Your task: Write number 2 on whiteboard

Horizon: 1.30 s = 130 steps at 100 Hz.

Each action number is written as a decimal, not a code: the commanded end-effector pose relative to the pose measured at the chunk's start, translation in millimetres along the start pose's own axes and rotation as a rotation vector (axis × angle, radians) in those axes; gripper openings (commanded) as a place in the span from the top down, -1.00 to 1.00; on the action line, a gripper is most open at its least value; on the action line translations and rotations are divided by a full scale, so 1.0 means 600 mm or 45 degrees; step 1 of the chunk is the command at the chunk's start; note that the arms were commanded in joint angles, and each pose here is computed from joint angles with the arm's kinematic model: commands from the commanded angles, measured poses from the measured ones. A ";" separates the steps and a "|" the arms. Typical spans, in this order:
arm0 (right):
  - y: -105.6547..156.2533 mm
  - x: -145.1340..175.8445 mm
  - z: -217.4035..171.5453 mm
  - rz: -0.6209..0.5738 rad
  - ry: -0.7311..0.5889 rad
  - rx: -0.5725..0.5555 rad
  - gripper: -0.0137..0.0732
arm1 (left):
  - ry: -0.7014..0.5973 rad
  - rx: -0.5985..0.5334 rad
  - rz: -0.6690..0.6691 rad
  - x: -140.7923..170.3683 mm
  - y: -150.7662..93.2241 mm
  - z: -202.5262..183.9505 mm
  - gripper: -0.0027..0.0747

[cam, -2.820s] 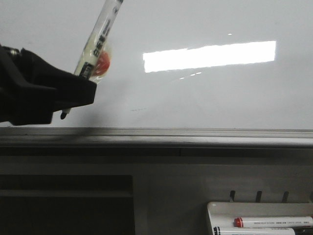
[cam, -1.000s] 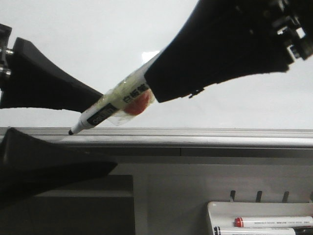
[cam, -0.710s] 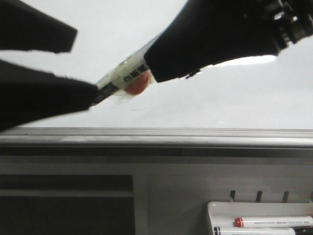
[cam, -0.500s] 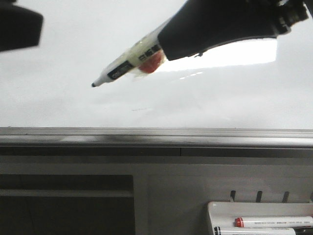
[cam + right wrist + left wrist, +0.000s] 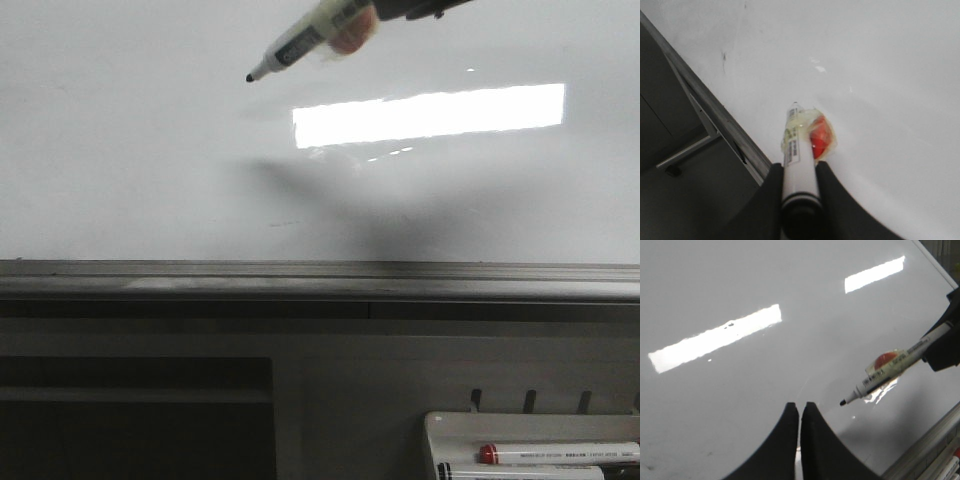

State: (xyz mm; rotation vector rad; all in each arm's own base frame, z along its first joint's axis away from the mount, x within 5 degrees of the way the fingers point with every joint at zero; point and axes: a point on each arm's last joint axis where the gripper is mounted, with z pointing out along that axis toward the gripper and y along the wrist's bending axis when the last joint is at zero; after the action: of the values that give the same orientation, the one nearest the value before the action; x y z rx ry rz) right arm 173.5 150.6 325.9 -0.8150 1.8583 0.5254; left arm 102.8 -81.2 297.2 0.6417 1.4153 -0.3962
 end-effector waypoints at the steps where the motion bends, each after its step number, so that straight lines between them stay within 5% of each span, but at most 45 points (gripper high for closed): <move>1: -0.007 -0.029 -0.012 -0.014 -0.112 0.049 0.85 | -0.166 -0.022 -0.033 -0.030 0.005 -0.001 0.98; 61: -0.010 -0.028 0.015 0.129 -0.100 0.038 0.85 | -0.159 -0.021 -0.033 -0.029 0.005 -0.001 0.98; 130: -0.025 -0.068 0.050 -0.057 -0.136 0.106 0.85 | -0.153 -0.021 -0.033 -0.028 0.005 0.000 0.98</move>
State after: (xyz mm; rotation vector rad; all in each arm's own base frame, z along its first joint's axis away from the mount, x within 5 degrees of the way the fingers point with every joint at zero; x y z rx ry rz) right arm 211.3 176.2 330.0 -0.8071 1.8557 0.4875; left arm 102.7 -81.0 299.4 0.6287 1.3950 -0.4031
